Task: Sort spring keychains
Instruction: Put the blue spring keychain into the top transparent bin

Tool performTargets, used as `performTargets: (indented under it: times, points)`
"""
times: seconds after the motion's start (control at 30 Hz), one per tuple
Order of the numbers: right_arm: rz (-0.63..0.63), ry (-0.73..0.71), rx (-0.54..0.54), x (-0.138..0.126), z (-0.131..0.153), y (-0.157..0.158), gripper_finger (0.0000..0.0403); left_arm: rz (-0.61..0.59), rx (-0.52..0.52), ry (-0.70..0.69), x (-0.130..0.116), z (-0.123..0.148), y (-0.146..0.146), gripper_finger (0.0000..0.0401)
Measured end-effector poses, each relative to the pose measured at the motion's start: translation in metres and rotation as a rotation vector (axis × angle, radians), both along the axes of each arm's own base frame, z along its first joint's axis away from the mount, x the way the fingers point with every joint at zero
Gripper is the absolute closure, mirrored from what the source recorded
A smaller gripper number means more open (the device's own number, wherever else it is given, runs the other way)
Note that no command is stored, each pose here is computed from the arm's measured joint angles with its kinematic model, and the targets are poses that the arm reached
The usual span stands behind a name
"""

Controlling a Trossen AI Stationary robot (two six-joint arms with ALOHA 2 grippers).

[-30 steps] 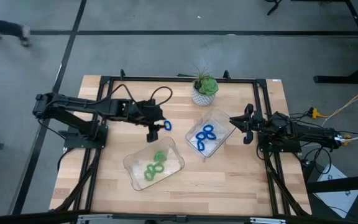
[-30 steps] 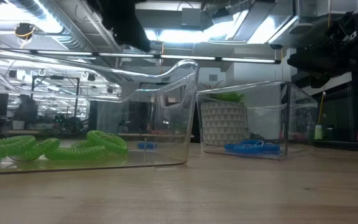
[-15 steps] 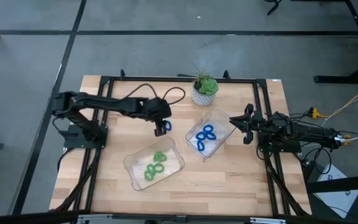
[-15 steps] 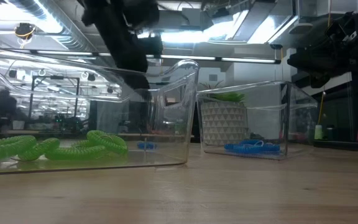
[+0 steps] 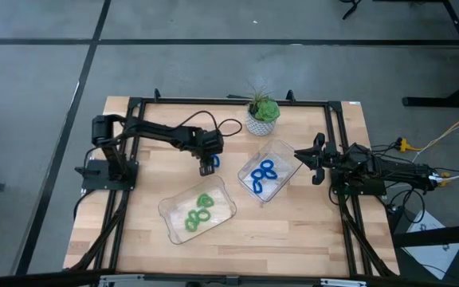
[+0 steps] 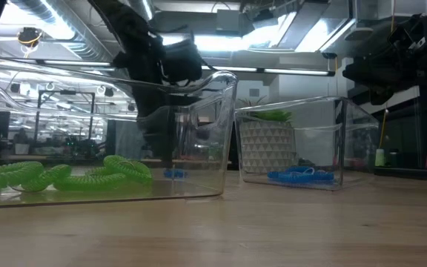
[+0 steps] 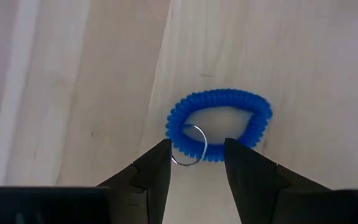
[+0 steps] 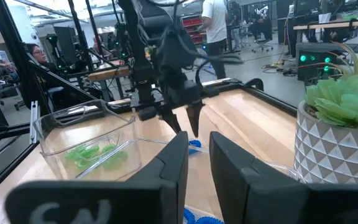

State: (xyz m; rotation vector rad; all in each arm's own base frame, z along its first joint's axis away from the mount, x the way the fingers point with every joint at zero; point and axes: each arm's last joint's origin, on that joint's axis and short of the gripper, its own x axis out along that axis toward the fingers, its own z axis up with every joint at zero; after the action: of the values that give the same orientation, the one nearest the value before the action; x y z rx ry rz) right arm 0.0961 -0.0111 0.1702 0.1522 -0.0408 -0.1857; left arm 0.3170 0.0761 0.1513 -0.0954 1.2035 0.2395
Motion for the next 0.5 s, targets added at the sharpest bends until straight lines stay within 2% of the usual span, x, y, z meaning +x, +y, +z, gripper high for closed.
performTargets:
  times: [0.33, 0.5]
  points:
    - [0.000, 0.000, 0.000, 0.000, 0.000, 0.000, 0.0336, -0.053, 0.034, -0.049, 0.012, -0.012, 0.004, 0.0258]
    - [0.001, 0.000, 0.000, 0.000, 0.000, 0.000, 0.0336, -0.059, 0.009, -0.029, 0.012, -0.018, 0.005, 0.0258]
